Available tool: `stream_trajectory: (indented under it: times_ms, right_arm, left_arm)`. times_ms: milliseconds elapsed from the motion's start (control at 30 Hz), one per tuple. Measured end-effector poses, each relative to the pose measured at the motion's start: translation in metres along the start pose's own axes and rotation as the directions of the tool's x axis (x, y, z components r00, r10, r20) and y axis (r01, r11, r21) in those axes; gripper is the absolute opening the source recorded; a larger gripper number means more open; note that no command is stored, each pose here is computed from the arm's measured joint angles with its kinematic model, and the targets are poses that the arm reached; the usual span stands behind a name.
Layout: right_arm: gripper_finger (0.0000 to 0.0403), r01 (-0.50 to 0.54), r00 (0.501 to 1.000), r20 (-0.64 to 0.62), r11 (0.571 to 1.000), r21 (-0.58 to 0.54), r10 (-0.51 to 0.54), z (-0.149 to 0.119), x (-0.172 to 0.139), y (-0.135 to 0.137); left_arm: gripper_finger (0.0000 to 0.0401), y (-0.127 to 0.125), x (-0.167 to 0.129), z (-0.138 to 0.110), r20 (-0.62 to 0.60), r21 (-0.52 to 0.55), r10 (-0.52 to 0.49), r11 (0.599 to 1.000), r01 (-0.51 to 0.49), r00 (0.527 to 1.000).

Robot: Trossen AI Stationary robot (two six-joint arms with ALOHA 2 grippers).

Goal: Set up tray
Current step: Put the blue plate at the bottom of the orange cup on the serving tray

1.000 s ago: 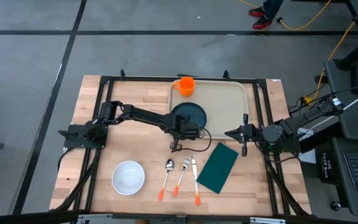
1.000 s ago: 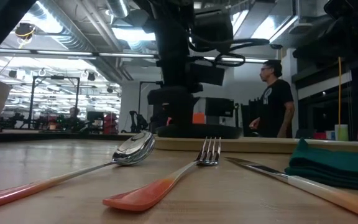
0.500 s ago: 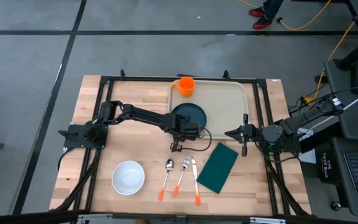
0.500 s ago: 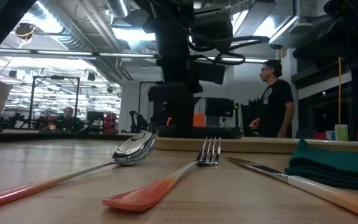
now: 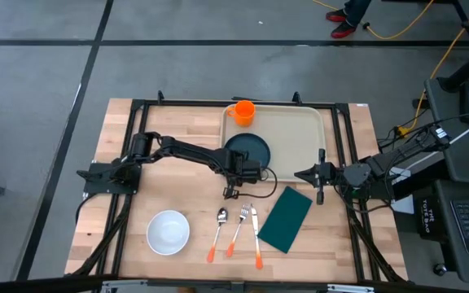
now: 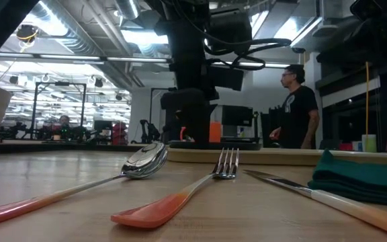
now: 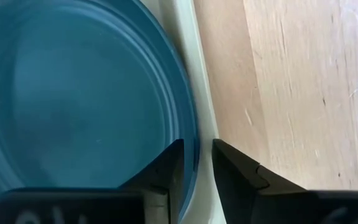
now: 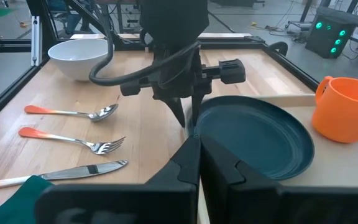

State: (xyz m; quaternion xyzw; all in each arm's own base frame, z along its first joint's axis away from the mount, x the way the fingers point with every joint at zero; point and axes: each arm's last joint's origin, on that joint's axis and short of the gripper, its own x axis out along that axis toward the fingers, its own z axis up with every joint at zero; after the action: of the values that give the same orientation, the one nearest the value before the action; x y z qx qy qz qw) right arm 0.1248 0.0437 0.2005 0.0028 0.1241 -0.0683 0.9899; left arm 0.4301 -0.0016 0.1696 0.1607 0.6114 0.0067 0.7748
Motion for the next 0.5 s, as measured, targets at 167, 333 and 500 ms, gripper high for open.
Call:
stream_trajectory:
  times_ms: [167,333,500]
  right_arm:
    - [0.0012,0.000,1.000,0.000,1.000,0.000,0.000,0.0000,0.0000,0.0000]
    - [0.0012,0.000,1.000,0.000,1.000,0.000,0.000,0.0000,0.0000,0.0000]
    - [0.0012,0.000,1.000,-0.001,1.000,0.000,0.000,-0.0001,0.0000,0.0000]
  left_arm:
    - [0.0079,0.0000,-0.0001,0.0000,-0.002,0.023,0.008,1.000,-0.008,1.000]
    - [0.0082,0.0001,-0.0001,-0.0001,-0.004,0.027,0.016,1.000,-0.015,1.000]
    - [0.0082,0.0012,0.0001,-0.0005,-0.010,0.040,0.032,0.999,-0.031,0.999]
